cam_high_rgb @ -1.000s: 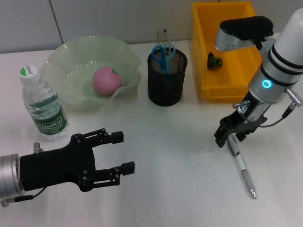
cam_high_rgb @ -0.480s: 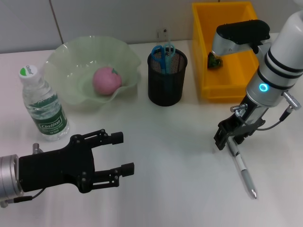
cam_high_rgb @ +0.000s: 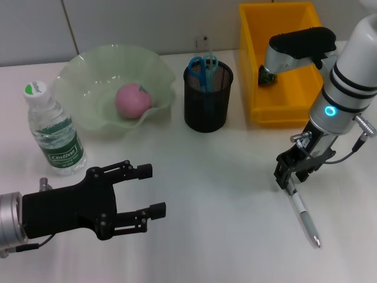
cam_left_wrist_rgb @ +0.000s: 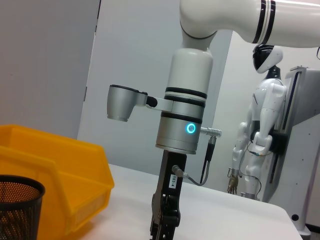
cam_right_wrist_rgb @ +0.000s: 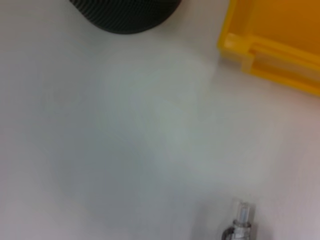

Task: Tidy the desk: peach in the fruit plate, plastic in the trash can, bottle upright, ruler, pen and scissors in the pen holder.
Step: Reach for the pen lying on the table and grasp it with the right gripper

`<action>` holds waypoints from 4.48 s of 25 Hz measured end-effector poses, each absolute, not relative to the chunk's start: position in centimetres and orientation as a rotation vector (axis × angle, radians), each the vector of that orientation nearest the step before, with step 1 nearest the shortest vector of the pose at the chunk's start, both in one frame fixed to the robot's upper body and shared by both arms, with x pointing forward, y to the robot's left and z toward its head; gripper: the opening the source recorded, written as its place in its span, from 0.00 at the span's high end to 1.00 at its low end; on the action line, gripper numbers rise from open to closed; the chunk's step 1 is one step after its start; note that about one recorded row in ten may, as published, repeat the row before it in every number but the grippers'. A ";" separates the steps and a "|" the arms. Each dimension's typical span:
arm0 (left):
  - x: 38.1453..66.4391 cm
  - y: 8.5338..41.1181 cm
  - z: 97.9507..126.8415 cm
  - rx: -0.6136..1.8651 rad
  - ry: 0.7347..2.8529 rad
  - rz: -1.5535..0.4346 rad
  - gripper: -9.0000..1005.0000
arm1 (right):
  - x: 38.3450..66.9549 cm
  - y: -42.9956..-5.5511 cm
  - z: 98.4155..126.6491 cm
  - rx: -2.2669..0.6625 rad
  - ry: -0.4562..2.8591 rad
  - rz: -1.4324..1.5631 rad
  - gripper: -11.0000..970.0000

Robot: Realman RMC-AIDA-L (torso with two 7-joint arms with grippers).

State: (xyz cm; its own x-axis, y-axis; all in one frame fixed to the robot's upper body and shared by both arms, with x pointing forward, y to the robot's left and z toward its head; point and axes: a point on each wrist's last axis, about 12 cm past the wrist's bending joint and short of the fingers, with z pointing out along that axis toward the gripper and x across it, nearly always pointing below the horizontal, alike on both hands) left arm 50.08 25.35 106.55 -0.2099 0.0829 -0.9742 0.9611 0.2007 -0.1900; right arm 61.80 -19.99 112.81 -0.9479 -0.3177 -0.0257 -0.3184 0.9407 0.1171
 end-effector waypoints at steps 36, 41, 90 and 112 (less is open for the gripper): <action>50.1 25.4 106.7 1.041 1.515 -1.153 0.21 | 61.9 -19.0 112.6 -0.562 3.088 0.154 0.62; 50.2 25.5 106.8 1.048 1.511 -1.148 0.21 | 62.0 -18.9 112.6 -0.568 3.088 0.149 0.62; 50.3 25.9 107.2 1.061 1.495 -1.135 0.21 | 61.9 -18.2 112.4 -0.605 3.101 0.124 0.80; 50.2 25.9 107.3 1.062 1.490 -1.138 0.21 | 62.1 -17.9 112.5 -0.637 3.082 0.111 0.73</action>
State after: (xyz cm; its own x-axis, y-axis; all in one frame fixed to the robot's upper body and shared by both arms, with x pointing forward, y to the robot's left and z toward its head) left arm 50.24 25.91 107.27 -0.1744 0.0876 -0.9808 0.9694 0.1903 -0.1554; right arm 62.06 -17.90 112.51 -0.9182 -0.3960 -0.0073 -0.3955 0.9157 0.0706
